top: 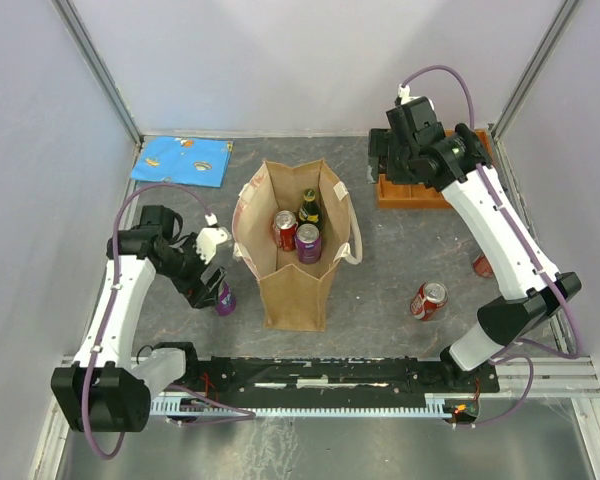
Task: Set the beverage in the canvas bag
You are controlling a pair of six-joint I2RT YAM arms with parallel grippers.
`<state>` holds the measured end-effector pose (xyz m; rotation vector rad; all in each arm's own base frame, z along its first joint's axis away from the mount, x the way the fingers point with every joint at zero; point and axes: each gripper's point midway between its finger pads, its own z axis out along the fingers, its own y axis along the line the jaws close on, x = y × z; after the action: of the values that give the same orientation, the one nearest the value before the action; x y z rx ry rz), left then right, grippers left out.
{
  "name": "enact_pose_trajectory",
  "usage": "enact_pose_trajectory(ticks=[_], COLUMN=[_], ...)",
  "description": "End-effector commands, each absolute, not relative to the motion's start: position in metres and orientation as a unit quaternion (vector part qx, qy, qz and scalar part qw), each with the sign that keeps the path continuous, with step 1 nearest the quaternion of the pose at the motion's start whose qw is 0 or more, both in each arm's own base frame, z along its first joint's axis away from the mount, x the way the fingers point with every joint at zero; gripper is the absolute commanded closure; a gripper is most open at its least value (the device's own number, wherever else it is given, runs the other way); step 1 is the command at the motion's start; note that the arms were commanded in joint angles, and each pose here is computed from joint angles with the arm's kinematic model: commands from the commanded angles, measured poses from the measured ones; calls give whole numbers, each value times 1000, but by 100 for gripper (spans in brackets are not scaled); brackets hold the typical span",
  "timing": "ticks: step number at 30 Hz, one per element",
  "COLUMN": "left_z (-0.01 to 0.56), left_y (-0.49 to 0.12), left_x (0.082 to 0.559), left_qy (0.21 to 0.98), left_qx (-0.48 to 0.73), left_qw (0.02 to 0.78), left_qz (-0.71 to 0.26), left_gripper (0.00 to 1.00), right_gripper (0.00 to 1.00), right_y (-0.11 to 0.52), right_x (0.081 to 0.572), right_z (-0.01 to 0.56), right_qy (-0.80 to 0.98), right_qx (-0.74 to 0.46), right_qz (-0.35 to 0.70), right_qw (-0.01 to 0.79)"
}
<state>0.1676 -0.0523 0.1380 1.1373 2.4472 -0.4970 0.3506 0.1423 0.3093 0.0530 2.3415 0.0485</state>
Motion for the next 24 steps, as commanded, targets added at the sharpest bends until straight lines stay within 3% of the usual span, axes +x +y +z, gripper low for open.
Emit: enact_pose_trajectory(ticks=[1, 16, 19, 24], left_z=[132, 91, 92, 102], left_y=[-59, -56, -60, -62], left_x=[176, 208, 212, 219], left_qy=[857, 862, 864, 872], left_qx=[444, 442, 433, 405], left_qw=[205, 221, 230, 250], left_qz=[-163, -111, -116, -115], left_gripper=[1, 1, 24, 78], right_gripper=[1, 1, 1, 1], right_y=[140, 135, 135, 135], right_x=[345, 337, 336, 336], right_z=[326, 330, 329, 328], right_qy=[911, 907, 907, 906], right_qx=[36, 52, 53, 55], right_qz=[40, 47, 47, 49], right_qw=[409, 415, 415, 416])
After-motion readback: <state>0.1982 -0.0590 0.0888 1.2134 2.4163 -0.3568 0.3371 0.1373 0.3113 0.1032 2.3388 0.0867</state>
